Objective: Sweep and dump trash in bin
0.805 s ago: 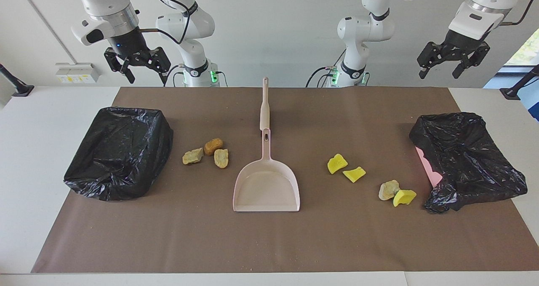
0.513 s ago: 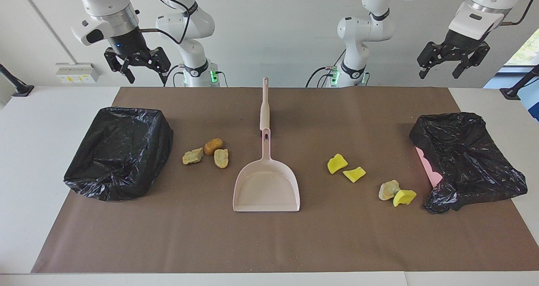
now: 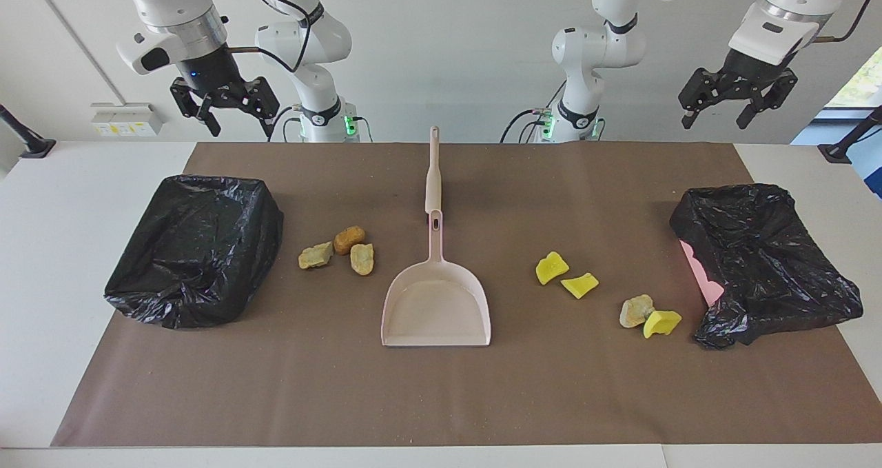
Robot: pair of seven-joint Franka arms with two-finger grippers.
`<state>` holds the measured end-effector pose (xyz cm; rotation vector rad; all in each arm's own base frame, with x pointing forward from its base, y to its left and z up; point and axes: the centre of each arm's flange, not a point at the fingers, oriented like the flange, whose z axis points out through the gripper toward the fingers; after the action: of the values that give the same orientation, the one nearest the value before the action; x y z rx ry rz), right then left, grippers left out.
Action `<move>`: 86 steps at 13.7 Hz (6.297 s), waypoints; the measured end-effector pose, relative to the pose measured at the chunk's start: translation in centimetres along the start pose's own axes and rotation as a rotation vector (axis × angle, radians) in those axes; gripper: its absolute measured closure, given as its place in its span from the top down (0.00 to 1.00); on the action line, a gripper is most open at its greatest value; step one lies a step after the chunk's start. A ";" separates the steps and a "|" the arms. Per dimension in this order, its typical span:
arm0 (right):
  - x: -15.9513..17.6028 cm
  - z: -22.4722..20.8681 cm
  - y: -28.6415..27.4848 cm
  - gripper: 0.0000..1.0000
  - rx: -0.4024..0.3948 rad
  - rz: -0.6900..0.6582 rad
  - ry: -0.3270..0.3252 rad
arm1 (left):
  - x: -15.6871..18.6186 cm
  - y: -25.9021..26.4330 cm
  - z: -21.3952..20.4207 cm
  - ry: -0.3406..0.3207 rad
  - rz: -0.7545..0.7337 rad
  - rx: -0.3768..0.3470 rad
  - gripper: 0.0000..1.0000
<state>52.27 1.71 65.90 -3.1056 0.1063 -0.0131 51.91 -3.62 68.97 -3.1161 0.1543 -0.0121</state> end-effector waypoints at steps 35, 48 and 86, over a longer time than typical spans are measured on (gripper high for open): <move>4.1 16.0 -16.4 1.00 -0.054 -0.043 0.024 | -27.3 47.0 33.3 -0.071 0.307 0.003 0.88; 3.2 28.8 -29.5 1.00 -0.038 -0.061 -0.041 | -20.5 39.3 28.5 -0.146 0.278 0.070 0.27; -7.0 28.6 -29.2 0.31 -0.117 -1.171 -0.209 | 2.2 2.4 33.1 -0.097 0.346 0.059 0.27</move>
<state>47.51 32.23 38.27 -2.7286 -1.6893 0.2822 54.14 -5.56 35.88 -2.9773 0.6730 0.1363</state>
